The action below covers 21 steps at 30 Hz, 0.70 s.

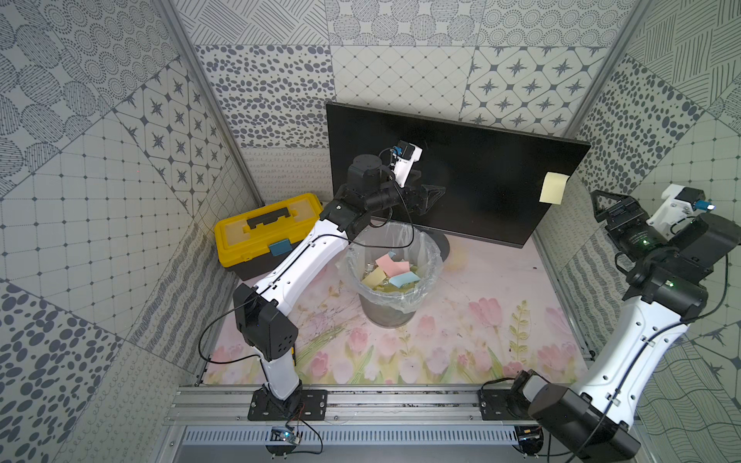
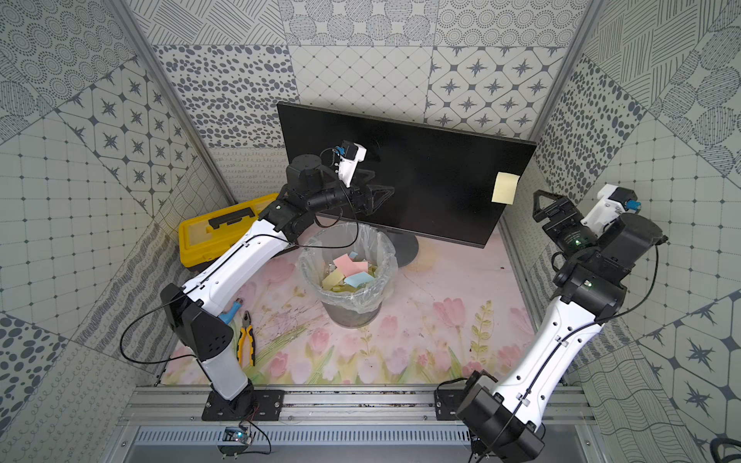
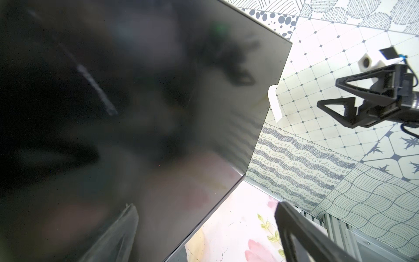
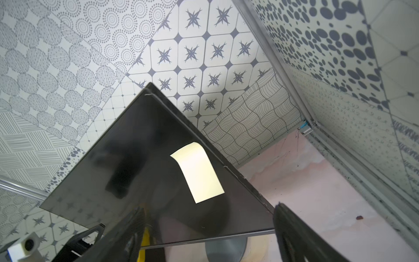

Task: Remove the sticky note from the monitor
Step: Tear off the sticky note from the monitor.

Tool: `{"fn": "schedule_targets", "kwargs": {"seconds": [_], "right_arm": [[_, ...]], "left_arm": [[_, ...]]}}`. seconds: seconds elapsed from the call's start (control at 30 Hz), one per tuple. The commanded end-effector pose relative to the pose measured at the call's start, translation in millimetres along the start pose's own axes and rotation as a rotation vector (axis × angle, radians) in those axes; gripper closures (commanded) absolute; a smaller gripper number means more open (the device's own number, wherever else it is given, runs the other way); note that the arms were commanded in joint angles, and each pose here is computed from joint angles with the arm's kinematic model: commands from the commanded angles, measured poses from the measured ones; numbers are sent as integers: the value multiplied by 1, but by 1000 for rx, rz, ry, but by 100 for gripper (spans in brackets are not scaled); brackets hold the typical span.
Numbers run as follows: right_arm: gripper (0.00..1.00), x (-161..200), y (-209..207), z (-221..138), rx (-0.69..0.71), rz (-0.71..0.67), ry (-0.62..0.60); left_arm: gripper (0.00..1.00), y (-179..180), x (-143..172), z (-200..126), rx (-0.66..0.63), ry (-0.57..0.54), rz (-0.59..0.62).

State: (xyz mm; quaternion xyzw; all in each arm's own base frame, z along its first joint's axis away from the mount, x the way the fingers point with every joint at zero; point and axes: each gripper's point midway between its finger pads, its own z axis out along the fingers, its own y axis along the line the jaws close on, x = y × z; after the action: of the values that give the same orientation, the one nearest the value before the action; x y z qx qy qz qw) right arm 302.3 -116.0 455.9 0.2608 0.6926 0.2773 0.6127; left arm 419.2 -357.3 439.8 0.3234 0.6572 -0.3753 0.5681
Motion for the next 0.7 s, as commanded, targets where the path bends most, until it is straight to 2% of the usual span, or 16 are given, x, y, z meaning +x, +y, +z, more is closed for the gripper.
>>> {"fn": "schedule_targets", "kwargs": {"seconds": [0.0,0.23,0.33,0.67], "right_arm": [[9,-15,26,-2,-141,1,-37],[9,-5,3,14,-224,129,-17],[8,8,-7,23,-242,195,36],[15,48,-10,52,-286,216,186]], "left_arm": [[1,-11,3,14,55,8,55],[1,-3,17,27,49,35,42],[1,1,21,30,35,38,42],[1,14,32,37,-16,59,31]]}}
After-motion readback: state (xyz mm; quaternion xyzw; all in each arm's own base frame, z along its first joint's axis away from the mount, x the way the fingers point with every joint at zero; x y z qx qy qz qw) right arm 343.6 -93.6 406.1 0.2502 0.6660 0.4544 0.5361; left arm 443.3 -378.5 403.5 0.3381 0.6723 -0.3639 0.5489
